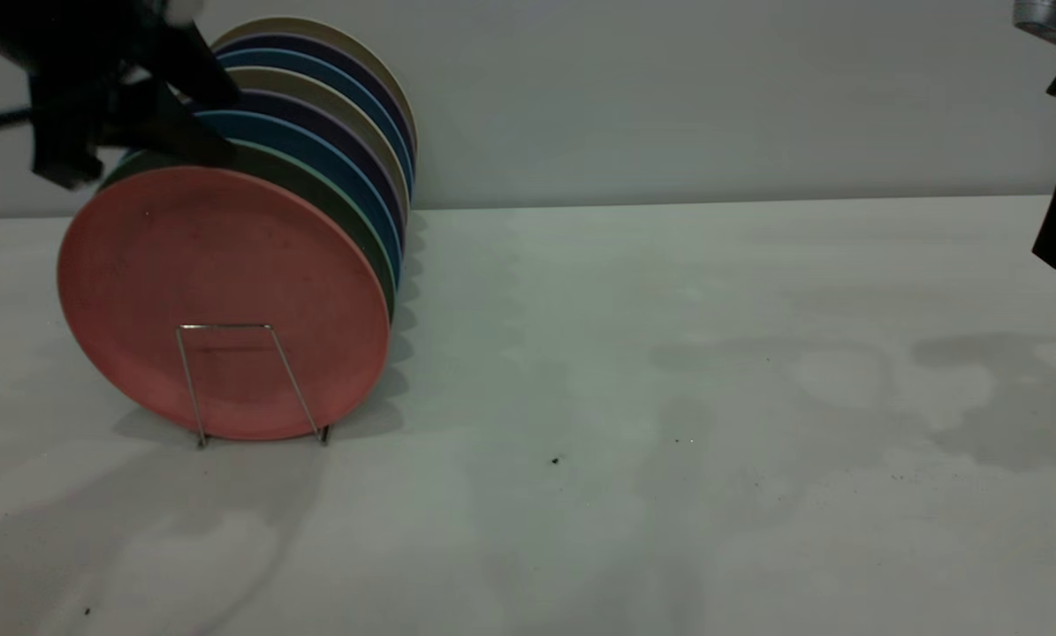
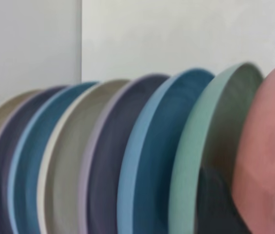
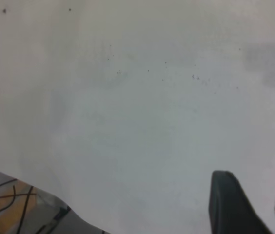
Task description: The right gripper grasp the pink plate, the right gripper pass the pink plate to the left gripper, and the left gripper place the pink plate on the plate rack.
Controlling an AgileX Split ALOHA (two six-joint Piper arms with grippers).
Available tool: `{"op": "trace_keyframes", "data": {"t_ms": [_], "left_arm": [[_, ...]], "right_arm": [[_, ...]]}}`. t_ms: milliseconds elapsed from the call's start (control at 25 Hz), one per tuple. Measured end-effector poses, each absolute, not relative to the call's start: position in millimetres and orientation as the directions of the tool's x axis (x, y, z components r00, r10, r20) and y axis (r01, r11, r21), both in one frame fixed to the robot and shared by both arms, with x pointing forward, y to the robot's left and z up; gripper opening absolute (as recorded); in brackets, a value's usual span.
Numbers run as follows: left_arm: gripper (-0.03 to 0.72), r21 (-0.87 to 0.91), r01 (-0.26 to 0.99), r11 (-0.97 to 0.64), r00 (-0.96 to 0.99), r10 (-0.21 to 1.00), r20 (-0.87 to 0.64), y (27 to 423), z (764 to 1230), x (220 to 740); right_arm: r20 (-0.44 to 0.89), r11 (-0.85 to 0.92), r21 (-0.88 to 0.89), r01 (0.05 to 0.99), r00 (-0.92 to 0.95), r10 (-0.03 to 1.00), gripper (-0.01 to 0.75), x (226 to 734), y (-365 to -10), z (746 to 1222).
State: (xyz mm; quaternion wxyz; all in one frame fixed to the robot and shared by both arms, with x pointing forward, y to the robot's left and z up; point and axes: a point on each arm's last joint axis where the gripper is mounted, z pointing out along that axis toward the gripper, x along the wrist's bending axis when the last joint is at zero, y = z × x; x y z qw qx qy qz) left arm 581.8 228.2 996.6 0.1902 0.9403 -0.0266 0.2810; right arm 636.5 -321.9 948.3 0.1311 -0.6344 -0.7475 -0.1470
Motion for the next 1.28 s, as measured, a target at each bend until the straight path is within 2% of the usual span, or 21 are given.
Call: {"op": "trace_keyframes", "data": {"t_ms": [200, 360, 520, 600, 760, 880, 1040, 1160, 1280], "left_arm": [[0.400, 0.375, -0.179, -0.909, 0.835, 0.061, 0.547, 227.2, 1023.7, 566.5], [0.401, 0.450, -0.084, -0.889, 0.826, 0.190, 0.531, 229.8, 1042.3, 558.6], [0.400, 0.591, 0.133, -0.795, 0.775, 0.456, 0.438, 236.2, 1058.6, 554.3], [0.400, 0.676, 0.272, -0.685, 0.717, 0.613, 0.331, 239.0, 1067.6, 550.4], [0.400, 0.753, 0.499, -0.429, 0.563, 0.821, 0.095, 243.1, 1084.2, 536.8], [0.400, 0.721, 0.627, -0.294, 0.423, 0.906, 0.001, 257.3, 1090.8, 526.1], [0.400, 0.640, 0.763, -0.089, 0.184, 0.979, -0.083, 285.6, 1094.6, 511.8], [0.400, 0.565, 0.825, -0.006, 0.057, 0.996, -0.072, 305.9, 1095.2, 498.8], [0.400, 0.495, 0.869, 0.009, 0.023, 0.998, -0.058, 313.8, 1096.5, 485.2]], "right_arm": [[0.382, 0.155, 0.054, 0.986, -0.164, 0.910, 0.254, 636.5, -322.0, 948.3], [0.388, 0.152, 0.057, 0.987, -0.162, 0.907, 0.254, 636.7, -321.4, 948.5], [0.390, 0.174, 0.082, 0.981, -0.192, 0.901, 0.254, 638.0, -320.8, 948.8], [0.347, 0.178, 0.098, 0.979, -0.201, 0.916, 0.254, 639.9, -324.3, 947.3], [0.229, 0.174, 0.058, 0.983, -0.183, 0.956, 0.275, 639.6, -335.6, 946.5], [0.153, 0.165, 0.040, 0.986, -0.169, 0.974, 0.325, 638.9, -343.0, 958.2], [0.129, 0.151, 0.107, 0.983, -0.164, 0.978, 0.395, 633.4, -340.6, 993.5], [0.120, 0.154, 0.146, 0.977, -0.172, 0.978, 0.416, 625.0, -331.8, 1019.0], [0.097, 0.149, 0.189, 0.971, -0.170, 0.981, 0.419, 616.2, -322.4, 1041.6]]}}
